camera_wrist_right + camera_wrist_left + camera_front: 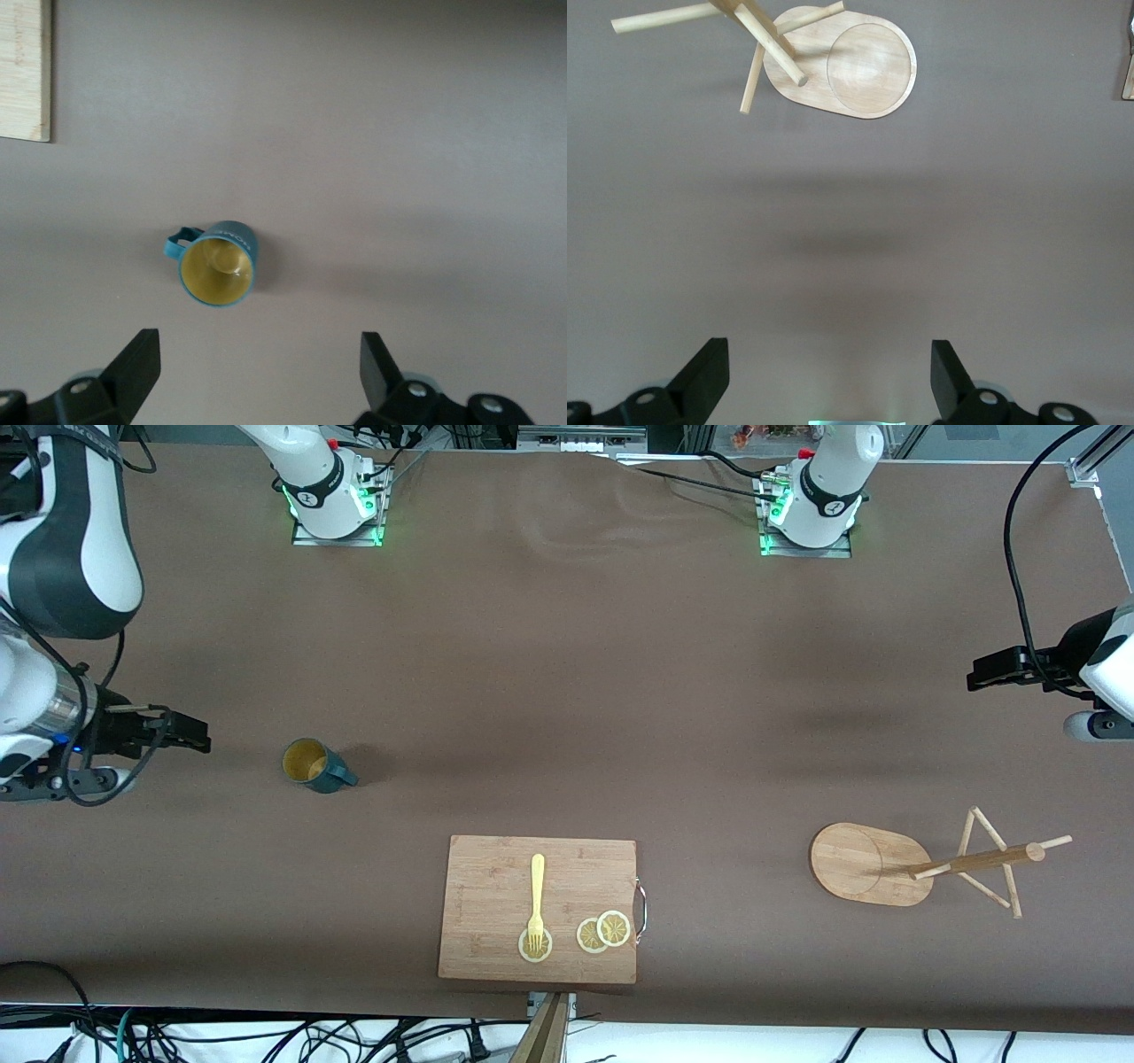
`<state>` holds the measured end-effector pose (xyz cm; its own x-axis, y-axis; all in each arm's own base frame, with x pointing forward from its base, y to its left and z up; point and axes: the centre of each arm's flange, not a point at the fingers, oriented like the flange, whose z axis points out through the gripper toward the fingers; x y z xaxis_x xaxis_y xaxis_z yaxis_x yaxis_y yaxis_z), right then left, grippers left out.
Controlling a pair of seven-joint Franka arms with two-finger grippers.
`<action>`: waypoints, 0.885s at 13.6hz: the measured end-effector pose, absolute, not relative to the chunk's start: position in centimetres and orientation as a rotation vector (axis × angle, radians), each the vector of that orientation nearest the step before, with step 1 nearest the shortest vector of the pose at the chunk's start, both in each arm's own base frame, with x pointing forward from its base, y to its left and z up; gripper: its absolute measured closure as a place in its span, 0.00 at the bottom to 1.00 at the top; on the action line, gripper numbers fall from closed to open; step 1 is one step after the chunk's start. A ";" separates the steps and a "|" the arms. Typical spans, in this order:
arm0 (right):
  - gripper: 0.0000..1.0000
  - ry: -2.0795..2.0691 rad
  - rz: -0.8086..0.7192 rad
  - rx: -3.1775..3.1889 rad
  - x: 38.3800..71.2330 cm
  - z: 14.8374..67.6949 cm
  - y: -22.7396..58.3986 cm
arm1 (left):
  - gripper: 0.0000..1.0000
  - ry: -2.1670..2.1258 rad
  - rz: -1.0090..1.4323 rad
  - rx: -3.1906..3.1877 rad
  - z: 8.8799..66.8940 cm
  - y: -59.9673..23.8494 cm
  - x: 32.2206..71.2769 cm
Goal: Pass cup and hang on rack
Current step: 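Reach the right gripper toward the teal mug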
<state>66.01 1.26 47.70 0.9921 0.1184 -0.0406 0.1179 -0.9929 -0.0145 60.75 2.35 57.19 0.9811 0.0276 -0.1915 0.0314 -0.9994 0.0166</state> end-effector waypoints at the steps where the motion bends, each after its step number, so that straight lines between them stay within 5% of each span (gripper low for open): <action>1: 0.00 -0.200 0.065 -3.119 66.3 47.1 1.9 | 0.00 0.046 -0.300 3.107 57.2 2.4 60.7; 7: 0.00 -0.211 0.071 -3.119 65.7 40.8 2.5 | 0.00 0.046 -0.300 3.107 57.2 2.4 60.7; 12: 0.00 -0.182 -0.006 -3.130 61.9 32.1 1.4 | 0.00 0.046 -0.300 3.107 57.2 2.4 60.7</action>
<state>61.90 1.40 32.11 0.9932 0.1161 0.0044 0.1161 -0.9932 -0.0062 60.75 2.36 57.19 0.9811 0.0277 -0.1914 0.0315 -0.9994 0.0165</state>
